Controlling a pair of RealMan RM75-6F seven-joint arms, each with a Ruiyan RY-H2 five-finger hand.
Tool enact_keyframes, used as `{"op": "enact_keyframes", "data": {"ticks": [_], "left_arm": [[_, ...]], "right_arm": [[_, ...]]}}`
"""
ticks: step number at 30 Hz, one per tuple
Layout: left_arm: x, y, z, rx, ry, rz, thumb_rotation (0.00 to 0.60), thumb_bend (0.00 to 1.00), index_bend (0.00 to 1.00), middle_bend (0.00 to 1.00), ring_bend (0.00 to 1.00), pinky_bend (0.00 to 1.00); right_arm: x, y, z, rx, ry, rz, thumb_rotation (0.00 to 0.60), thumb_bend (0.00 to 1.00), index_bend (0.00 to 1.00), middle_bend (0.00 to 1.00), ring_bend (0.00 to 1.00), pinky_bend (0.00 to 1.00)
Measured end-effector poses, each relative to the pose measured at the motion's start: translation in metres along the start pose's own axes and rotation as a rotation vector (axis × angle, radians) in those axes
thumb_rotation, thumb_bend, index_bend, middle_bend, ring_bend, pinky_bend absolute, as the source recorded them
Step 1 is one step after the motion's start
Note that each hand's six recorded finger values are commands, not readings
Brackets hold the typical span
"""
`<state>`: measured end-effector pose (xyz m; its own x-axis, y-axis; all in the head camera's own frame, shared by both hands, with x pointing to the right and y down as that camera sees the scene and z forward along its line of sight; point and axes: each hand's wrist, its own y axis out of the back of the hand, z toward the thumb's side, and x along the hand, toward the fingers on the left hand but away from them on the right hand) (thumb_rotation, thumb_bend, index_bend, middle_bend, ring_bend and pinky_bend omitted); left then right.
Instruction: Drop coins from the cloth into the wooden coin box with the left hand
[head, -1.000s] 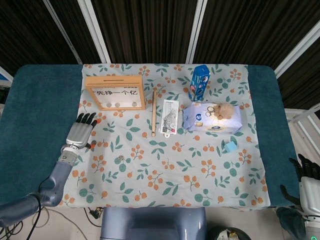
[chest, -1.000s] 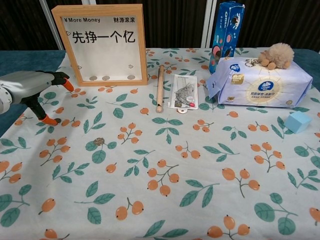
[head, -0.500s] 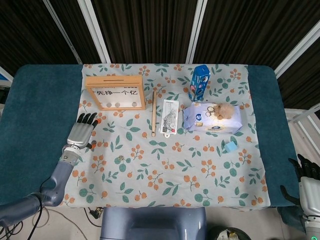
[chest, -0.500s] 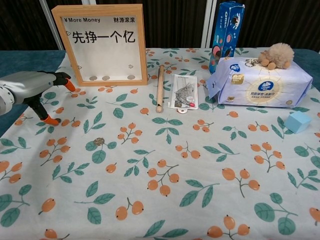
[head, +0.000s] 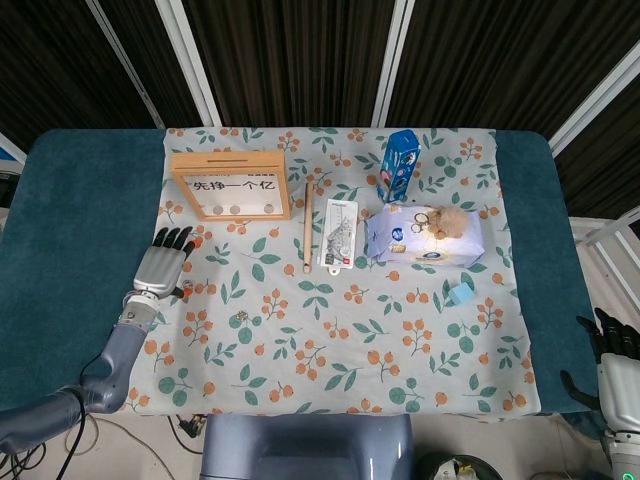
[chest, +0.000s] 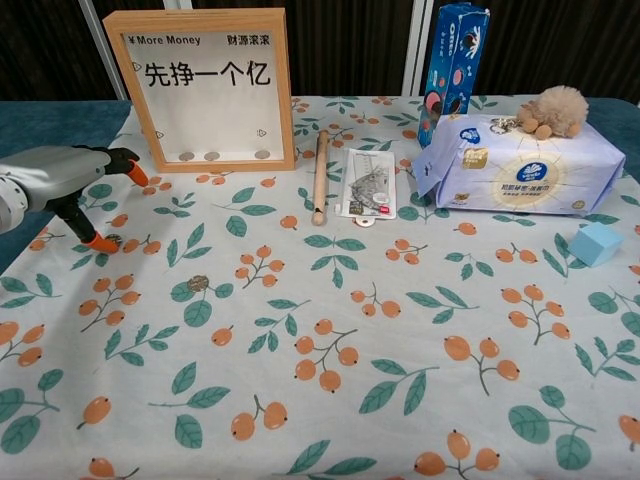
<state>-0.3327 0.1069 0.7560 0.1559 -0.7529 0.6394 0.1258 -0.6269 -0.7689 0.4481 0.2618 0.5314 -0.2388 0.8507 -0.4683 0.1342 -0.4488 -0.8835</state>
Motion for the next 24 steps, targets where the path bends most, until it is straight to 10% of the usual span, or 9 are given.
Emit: {"op": "enact_keyframes", "data": {"ticks": [12,24], "left_arm": [[-0.003,-0.008,-0.004,0.006,-0.006,-0.011,0.6,0.17,0.55,0.0,0.0,0.0],[-0.006,-0.017,-0.01,0.038,0.002,-0.027,0.6,0.35,0.64,0.0,0.0,0.0]], "right_arm": [[0.0,0.0,-0.001,0.001,-0.005,0.0,0.6,0.37,0.17,0.05,0.0,0.0],[-0.001,0.0,-0.002,-0.003,-0.013,0.001,0.6,0.37,0.17,0.05,0.0,0.0]]}}
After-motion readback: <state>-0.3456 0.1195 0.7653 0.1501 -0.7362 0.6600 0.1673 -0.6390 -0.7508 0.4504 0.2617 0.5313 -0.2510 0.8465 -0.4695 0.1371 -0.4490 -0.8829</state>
